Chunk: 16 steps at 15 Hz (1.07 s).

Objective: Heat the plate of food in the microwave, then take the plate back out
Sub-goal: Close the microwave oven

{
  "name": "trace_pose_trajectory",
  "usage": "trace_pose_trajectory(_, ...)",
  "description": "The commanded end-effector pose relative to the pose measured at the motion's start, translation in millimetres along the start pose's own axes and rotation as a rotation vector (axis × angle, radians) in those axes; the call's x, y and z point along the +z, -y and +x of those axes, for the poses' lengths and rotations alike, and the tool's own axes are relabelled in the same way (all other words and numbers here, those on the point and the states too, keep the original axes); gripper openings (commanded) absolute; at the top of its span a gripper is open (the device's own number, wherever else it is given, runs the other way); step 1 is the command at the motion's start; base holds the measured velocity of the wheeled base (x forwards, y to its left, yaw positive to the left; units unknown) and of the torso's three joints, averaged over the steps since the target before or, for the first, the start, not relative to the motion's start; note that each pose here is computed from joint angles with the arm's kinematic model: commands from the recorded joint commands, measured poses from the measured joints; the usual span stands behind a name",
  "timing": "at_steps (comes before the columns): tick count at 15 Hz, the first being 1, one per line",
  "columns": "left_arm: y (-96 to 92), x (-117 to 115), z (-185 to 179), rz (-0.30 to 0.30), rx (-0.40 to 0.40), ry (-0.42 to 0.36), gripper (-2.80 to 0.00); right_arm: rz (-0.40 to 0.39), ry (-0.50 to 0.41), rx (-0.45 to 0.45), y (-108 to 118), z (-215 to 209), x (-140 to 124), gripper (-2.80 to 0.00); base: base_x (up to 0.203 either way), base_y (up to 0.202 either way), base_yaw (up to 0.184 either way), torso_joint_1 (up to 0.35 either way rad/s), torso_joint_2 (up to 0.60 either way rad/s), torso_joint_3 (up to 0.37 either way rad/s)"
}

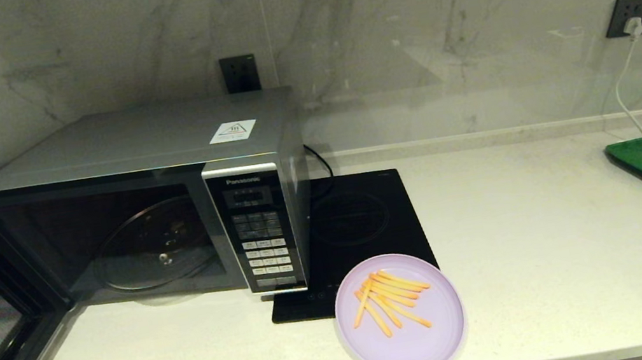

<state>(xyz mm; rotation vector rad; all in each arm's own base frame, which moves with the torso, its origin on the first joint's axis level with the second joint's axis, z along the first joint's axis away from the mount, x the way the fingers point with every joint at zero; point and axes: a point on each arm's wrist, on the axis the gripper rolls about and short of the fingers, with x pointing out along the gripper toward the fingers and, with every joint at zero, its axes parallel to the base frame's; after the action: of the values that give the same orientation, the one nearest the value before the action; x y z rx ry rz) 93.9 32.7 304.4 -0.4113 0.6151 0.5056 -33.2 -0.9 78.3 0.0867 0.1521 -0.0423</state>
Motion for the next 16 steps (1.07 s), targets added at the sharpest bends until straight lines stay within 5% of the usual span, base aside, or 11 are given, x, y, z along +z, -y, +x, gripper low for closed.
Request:
trace_pose_trajectory(1, -8.4, 26.5, -36.7, 0.129, 0.081, 0.205, -2.80, 0.001, -0.001, 0.000, 0.0, 0.0, -0.1, -2.80, 0.000, 0.000, 0.000, 0.000, 0.00, 0.000)
trace_pose_trajectory(3, -4.9, 48.3, -54.2, 0.196, 0.119, 0.323, -2.80, 0.001, -0.001, 0.000, 0.0, 0.0, -0.1, -2.80, 0.000, 0.000, 0.000, 0.000, 0.00, 0.000)
trace_pose_trajectory(5, -8.2, 64.2, -47.3, 0.207, 0.195, 0.347, -2.80, 0.001, -0.001, 0.000, 0.0, 0.0, -0.1, -2.80, 0.000, 0.000, 0.000, 0.000, 0.00, 0.000)
trace_pose_trajectory(10, -44.9, 104.9, 13.1, 0.191, 0.394, 0.251, -2.80, 0.001, -0.001, 0.000, 0.0, 0.0, -0.1, -2.80, 0.000, 0.000, 0.000, 0.000, 0.00, 0.000)
trace_pose_trajectory(16, -78.0, 112.3, 57.7, 0.133, 0.413, 0.117, -2.80, 0.001, -0.001, 0.000, 0.0, 0.0, -0.1, -2.80, 0.000, 0.000, 0.000, 0.000, 0.00, 0.000)
